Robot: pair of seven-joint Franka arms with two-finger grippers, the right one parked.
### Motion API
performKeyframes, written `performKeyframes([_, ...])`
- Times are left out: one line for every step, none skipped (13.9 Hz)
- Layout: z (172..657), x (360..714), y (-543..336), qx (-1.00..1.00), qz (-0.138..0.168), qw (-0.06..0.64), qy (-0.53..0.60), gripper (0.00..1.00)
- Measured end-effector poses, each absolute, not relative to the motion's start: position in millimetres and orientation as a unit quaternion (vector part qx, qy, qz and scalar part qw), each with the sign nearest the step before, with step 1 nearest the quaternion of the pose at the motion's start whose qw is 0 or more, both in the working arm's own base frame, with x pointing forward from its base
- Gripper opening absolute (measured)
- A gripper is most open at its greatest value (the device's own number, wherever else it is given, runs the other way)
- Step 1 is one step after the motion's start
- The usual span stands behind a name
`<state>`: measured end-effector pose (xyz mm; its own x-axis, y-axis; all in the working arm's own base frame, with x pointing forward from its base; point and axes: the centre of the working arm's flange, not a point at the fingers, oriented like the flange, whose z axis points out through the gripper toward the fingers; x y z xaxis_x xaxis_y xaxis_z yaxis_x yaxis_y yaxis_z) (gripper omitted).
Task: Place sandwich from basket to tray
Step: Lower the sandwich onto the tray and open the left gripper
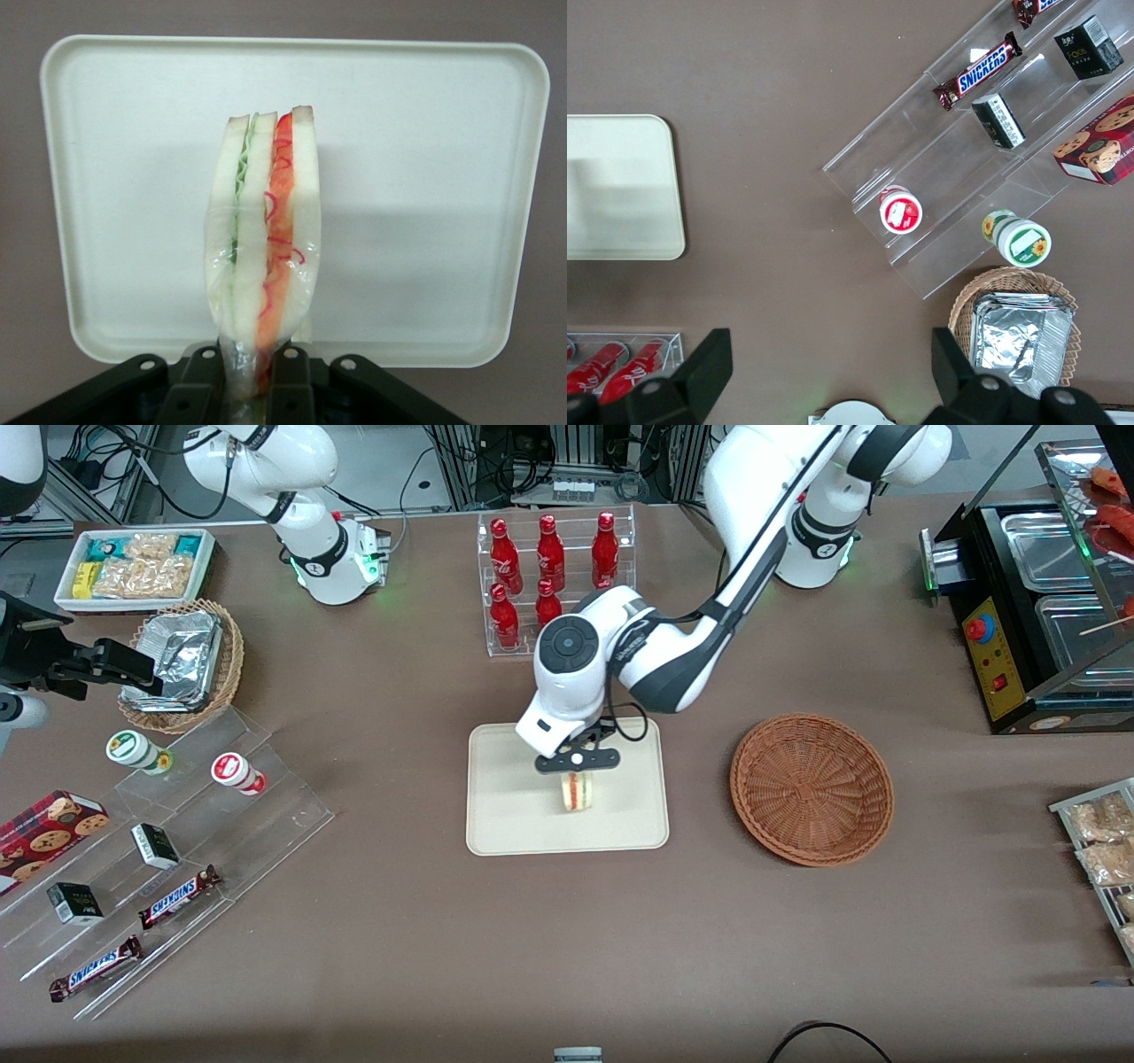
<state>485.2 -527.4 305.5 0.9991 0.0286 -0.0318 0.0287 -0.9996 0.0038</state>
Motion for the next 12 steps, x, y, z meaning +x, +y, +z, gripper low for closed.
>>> performKeyframes([298.1, 480.2, -532.7, 1.000, -0.012, -0.004, 0.005, 0.16])
performKeyframes([288.9, 476.6, -535.9, 1.000, -0.013, -0.009, -0.002, 0.16])
performKeyframes([278.5, 474.8, -537.1, 1.000, -0.016, -0.014, -0.005, 0.16])
performKeyframes([268.2, 474.7, -537.0, 1.000, -0.020, -0.017, -0.006, 0.16])
performKeyframes([259.0, 475.0, -536.6, 1.000, -0.023, -0.020, -0.007, 0.16])
performKeyframes([251.9, 475.1, -536.7, 0.999, -0.026, -0.021, -0.006, 0.16])
performKeyframes([246.5, 475.0, -537.0, 0.999, -0.028, -0.023, -0.006, 0.16])
performKeyframes([242.2, 474.7, -537.0, 0.999, -0.029, -0.024, -0.007, 0.16])
performKeyframes([239.2, 475.0, -537.6, 0.999, -0.028, -0.022, -0.007, 0.16])
performKeyframes([237.4, 476.1, -539.5, 1.000, -0.023, -0.014, -0.007, 0.16])
performKeyframes([235.6, 476.3, -541.7, 1.000, -0.019, -0.008, -0.007, 0.16])
performKeyframes([233.5, 474.5, -544.0, 1.000, -0.018, -0.006, -0.009, 0.16])
